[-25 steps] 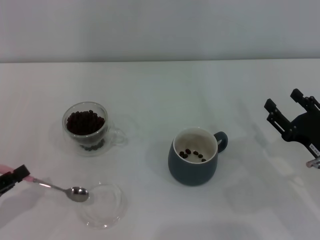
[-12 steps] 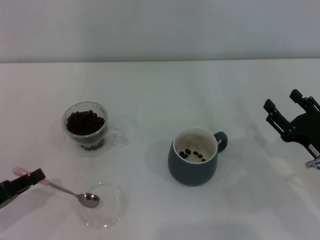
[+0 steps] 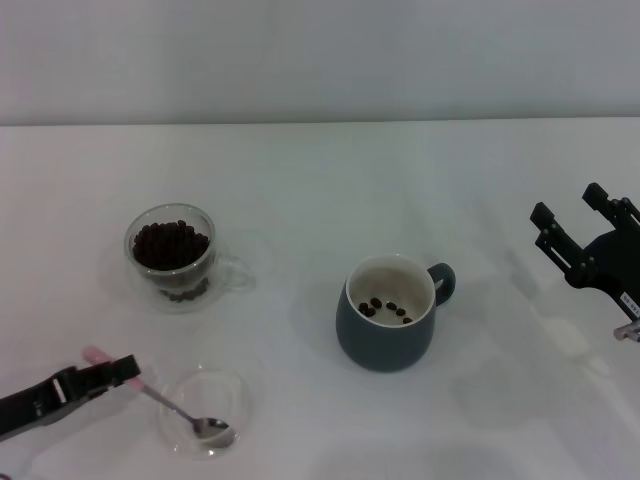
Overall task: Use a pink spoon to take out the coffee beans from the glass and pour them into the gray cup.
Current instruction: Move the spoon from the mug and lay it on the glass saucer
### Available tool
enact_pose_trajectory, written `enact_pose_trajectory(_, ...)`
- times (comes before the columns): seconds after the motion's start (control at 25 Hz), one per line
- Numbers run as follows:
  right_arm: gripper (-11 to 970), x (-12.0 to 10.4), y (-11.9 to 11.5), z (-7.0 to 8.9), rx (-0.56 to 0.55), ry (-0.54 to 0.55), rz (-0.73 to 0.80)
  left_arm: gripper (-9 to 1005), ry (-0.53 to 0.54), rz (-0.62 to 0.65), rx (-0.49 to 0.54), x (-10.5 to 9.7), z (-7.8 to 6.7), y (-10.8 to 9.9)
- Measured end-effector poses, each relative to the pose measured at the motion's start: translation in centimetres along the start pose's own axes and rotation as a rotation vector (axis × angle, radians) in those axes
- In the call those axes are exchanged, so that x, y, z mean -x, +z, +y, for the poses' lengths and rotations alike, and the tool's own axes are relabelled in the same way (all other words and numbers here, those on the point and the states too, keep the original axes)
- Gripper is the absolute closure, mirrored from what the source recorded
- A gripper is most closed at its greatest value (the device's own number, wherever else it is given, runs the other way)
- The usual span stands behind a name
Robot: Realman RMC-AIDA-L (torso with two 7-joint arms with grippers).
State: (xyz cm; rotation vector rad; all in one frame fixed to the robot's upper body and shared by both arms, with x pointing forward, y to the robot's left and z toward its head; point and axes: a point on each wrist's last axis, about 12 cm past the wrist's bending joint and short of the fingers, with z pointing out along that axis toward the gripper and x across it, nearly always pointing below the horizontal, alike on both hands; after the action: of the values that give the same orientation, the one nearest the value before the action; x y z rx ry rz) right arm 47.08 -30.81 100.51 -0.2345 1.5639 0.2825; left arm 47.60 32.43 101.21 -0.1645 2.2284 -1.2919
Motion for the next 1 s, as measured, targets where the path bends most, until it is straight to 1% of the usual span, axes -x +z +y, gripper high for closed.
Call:
enact_pose_trajectory(0.12, 206, 0.0, 0.0, 0.0, -0.001, -0.001, 0.001, 866, 0.008, 0.003, -0.008, 0.2, -0.3, 0.5)
enact_pose_trajectory(0.32, 206, -0.1, -0.2, -0.1, -0.007, -0.001, 0.005, 866, 0.01, -0.029, -0.005, 0.6, -0.2, 0.5)
enact_pose_trajectory(0.48, 206, -0.1, -0.3, -0.3, -0.016, 0.0, 0.004, 867, 0.068, -0.046, -0.009, 0.4, -0.4, 0.9)
enact_pose_trajectory(0.64, 206, -0.1, -0.3, -0.3, -0.019, 0.0, 0.003, 782, 0.082, -0.046, -0.021, 0.8, -0.7, 1.3)
enact_pose_trajectory(0.92, 205, -0.1, -0.3, -0.3, -0.021, 0.001, 0.001, 560, 0.089, -0.045, -0.022, 1.1, -0.8, 1.6)
enact_pose_trajectory(1.0, 205, 0.0, -0.2, -0.3, -0.02, 0.002, 0.0, 513, 0.086, -0.054, -0.017, 1.1, -0.7, 1.4)
